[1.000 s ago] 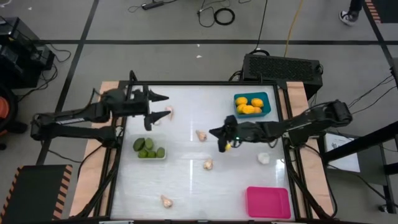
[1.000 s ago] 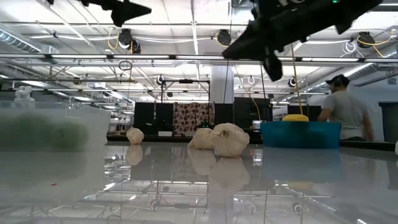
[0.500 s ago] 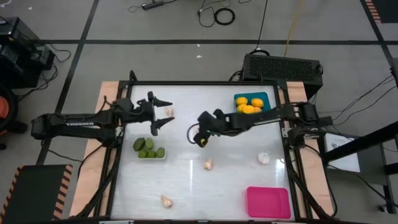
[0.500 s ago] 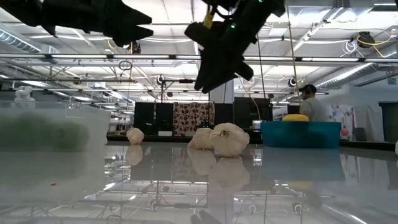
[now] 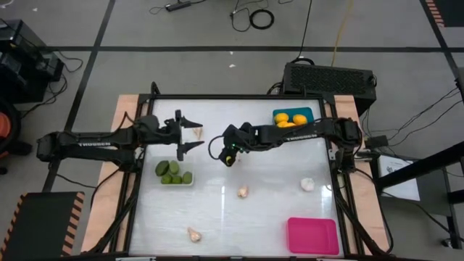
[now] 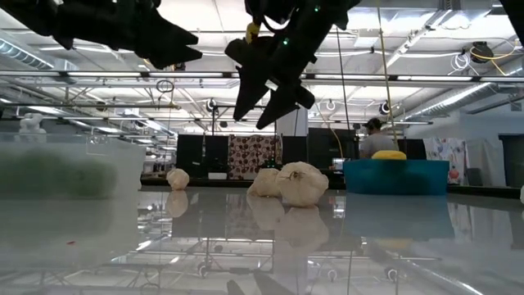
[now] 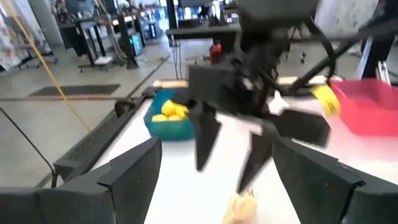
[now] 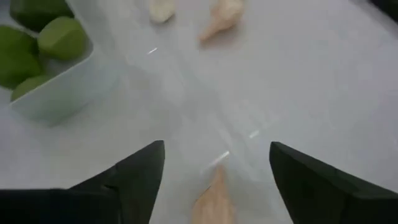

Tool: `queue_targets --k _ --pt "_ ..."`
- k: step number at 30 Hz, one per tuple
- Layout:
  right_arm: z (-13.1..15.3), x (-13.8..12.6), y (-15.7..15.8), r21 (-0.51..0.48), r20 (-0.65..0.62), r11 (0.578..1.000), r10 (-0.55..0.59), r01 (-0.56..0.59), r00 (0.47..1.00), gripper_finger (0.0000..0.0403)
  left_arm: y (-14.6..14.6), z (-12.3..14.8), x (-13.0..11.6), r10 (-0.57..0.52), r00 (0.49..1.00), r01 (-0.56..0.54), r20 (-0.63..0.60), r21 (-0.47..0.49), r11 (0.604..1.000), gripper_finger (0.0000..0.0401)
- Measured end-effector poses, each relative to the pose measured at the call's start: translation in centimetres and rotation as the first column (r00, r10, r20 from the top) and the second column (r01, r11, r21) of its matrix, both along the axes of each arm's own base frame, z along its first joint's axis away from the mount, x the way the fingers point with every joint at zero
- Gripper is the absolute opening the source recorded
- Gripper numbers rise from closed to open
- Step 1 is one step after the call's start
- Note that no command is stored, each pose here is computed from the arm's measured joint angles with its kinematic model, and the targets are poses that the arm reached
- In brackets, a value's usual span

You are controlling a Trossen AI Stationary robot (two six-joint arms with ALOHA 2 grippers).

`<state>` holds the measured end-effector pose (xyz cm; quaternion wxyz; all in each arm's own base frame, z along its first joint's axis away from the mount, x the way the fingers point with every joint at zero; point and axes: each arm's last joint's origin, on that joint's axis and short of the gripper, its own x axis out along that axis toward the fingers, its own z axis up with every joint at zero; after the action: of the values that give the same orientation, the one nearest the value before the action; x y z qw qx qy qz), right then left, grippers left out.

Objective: Sort produce into baskets
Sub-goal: Put the white garlic into the pink bin

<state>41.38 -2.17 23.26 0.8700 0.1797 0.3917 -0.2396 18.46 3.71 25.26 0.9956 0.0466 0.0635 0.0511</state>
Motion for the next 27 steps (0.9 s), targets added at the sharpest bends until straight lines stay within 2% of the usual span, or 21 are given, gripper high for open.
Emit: queue_targets --k 4,7,9,14,20,27 --pt "-0.7 0.3 -0.3 0.021 0.012 0.999 -0.045 0.045 0.999 0.0290 0.0 -0.6 -0.1 0.002 0.998 -0.004 -0.056 -0.034 0.999 0.0313" --pt "-1.7 0.3 0.1 0.023 -0.032 0.999 -0.034 0.035 0.999 0.0288 -0.1 -1.0 -0.2 0.002 0.995 -0.006 -0.102 -0.043 0.999 0.0313" --pt "-1.7 0.5 0.3 0.022 -0.017 0.999 -0.039 0.039 0.999 0.0286 0.0 -1.2 -0.3 0.003 0.992 -0.009 -0.129 -0.048 0.999 0.0313" --pt "-3.0 0.5 0.9 -0.079 -0.077 0.992 -0.107 0.101 0.991 0.0281 -0.1 -2.5 -0.5 0.003 0.981 -0.015 -0.191 -0.060 0.998 0.0313" --pt "-5.1 1.2 1.0 -0.017 -0.099 0.996 -0.088 0.086 0.991 0.0281 -0.1 -2.7 -0.6 0.004 0.980 -0.018 -0.198 -0.070 0.997 0.0313" --pt "-6.5 1.3 1.0 -0.016 -0.141 0.996 -0.091 0.089 0.986 0.0283 -0.1 -2.8 -0.6 0.003 0.978 -0.018 -0.209 -0.072 0.997 0.0313"
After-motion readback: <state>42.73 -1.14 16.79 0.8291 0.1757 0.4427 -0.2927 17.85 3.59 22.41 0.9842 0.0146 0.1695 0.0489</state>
